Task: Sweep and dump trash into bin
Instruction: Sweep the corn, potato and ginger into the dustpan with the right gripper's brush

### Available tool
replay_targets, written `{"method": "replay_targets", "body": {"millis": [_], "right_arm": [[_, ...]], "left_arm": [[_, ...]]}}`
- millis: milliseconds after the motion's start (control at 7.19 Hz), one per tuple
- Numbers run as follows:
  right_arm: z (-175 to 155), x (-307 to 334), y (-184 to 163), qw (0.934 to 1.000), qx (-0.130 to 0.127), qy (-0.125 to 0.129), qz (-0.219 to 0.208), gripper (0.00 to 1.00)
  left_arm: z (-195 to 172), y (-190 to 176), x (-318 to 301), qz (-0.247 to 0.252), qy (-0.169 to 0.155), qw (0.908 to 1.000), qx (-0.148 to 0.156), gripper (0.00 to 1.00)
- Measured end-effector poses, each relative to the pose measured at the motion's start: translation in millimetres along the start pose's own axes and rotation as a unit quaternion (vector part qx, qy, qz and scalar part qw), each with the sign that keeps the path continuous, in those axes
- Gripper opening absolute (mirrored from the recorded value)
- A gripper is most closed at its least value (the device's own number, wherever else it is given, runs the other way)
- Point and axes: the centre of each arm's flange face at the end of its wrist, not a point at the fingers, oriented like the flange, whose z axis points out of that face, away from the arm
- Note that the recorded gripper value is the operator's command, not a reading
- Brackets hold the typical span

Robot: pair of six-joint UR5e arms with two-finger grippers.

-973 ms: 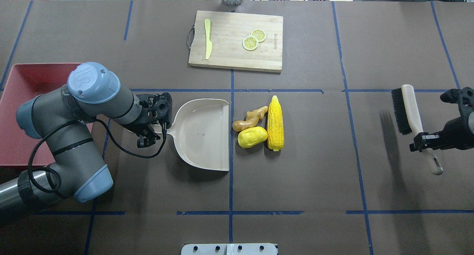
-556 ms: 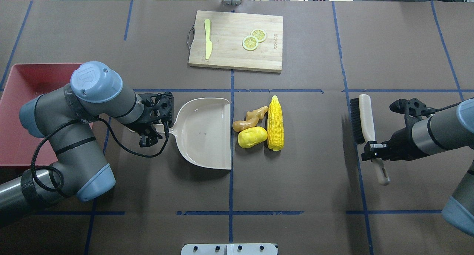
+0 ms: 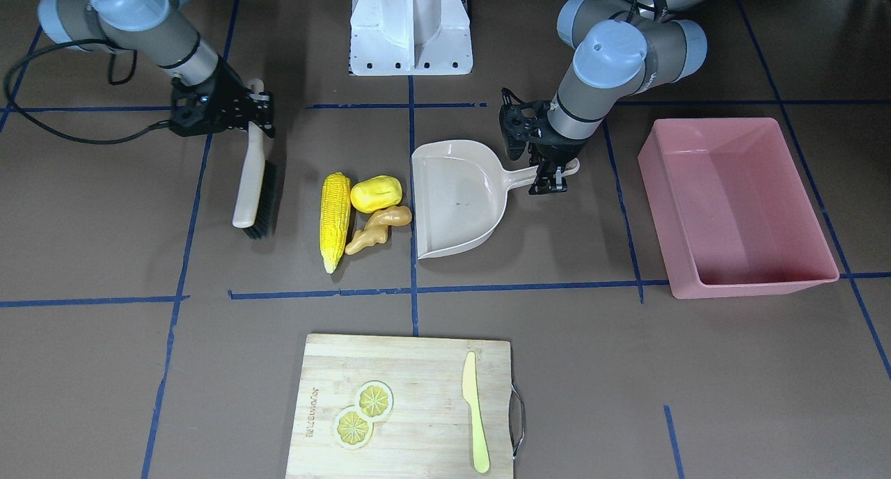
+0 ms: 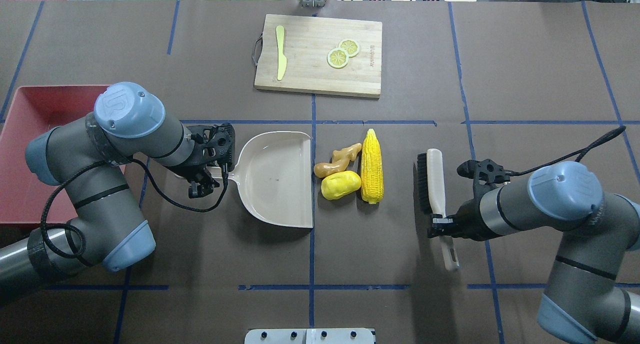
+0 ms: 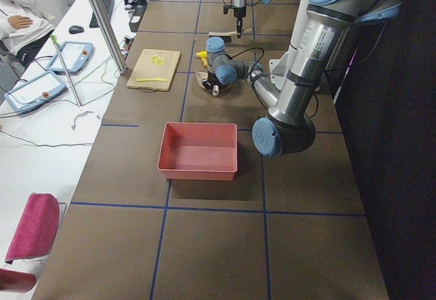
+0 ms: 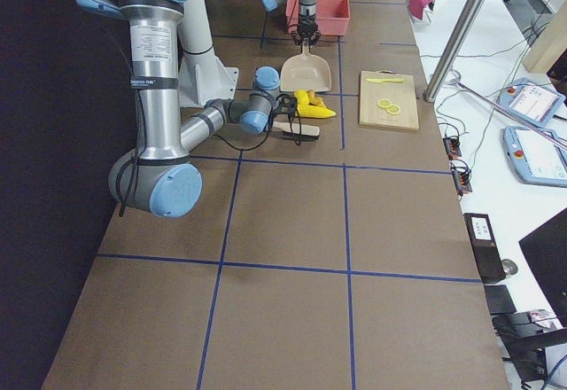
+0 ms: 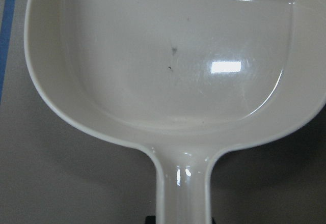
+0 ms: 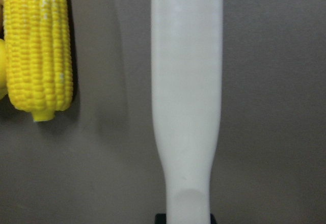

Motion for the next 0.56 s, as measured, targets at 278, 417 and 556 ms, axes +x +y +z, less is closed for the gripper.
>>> {"method": "replay_targets", "body": {"millis": [278,417,556], "right_arm": [[18.2,-35.7,-5.0,1.0,-0.004,-0.006,-0.002,0.0],[25.1,-62.1,-9.7,1.0,-0.006,-0.004,-0.001,0.0],[29.0,-91.0,-13.6,1.0,-0.008,0.0,0.0,0.0]], "left_arm": [[-2.3,-0.8,0.4,-0.003,-0.001,1.0,0.003,0.0],[-3.1,-1.1,0.6,-0.003,-0.001,1.0,0.003,0.0],[-3.0,-1.2,0.8,-0.004,-0.001,1.0,0.003,0.0]]}}
